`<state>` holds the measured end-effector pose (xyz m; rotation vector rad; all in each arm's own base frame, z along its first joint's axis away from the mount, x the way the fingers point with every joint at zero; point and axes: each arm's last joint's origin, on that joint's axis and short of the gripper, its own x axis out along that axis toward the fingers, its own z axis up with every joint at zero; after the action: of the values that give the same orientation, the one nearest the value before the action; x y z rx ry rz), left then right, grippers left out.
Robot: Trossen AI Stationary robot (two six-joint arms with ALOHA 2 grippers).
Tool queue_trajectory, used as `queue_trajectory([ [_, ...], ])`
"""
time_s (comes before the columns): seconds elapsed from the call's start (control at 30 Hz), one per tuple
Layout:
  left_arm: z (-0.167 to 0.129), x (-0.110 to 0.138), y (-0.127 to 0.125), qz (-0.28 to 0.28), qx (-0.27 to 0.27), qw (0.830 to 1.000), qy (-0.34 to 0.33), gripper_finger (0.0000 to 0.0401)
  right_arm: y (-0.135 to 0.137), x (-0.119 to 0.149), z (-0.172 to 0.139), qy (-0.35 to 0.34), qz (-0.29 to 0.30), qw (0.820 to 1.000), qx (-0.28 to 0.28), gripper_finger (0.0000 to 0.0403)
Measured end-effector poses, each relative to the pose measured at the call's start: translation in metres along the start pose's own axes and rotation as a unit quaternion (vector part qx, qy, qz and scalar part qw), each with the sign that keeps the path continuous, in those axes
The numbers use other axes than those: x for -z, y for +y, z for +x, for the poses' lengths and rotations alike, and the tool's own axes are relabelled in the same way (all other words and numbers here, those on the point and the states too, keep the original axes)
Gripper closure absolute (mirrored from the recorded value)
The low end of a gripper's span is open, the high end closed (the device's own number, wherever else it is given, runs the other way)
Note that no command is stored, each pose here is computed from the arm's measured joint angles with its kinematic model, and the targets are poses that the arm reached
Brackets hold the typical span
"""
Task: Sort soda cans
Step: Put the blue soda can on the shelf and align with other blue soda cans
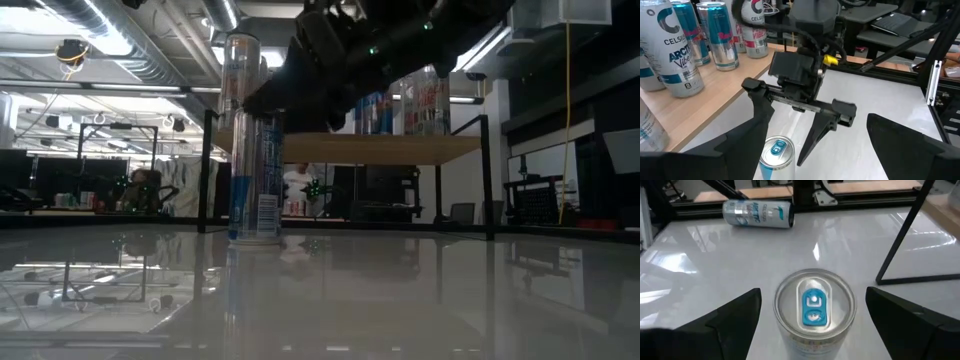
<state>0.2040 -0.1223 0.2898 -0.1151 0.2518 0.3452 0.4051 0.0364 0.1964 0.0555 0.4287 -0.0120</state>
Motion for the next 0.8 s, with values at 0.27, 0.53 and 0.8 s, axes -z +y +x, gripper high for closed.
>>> queue_trajectory([
  [0.27, 0.0, 0.0, 0.0, 0.0, 0.0, 1.0, 0.0, 0.0067, 0.0, 0.01, 0.007, 0.016, -0.001, 1.0, 0.001, 0.0047],
  [0.53, 0.0, 0.0, 0.0, 0.0, -0.001, 1.0, 0.0, 0.0067, 0.0, 0.013, 0.009, 0.024, -0.002, 1.0, -0.007, 0.0096],
  [0.8, 0.0, 0.0, 0.0, 0.0, -0.001, 1.0, 0.0, 0.0067, 0.002, 0.014, 0.009, 0.027, -0.002, 0.999, -0.044, 0.0175],
])
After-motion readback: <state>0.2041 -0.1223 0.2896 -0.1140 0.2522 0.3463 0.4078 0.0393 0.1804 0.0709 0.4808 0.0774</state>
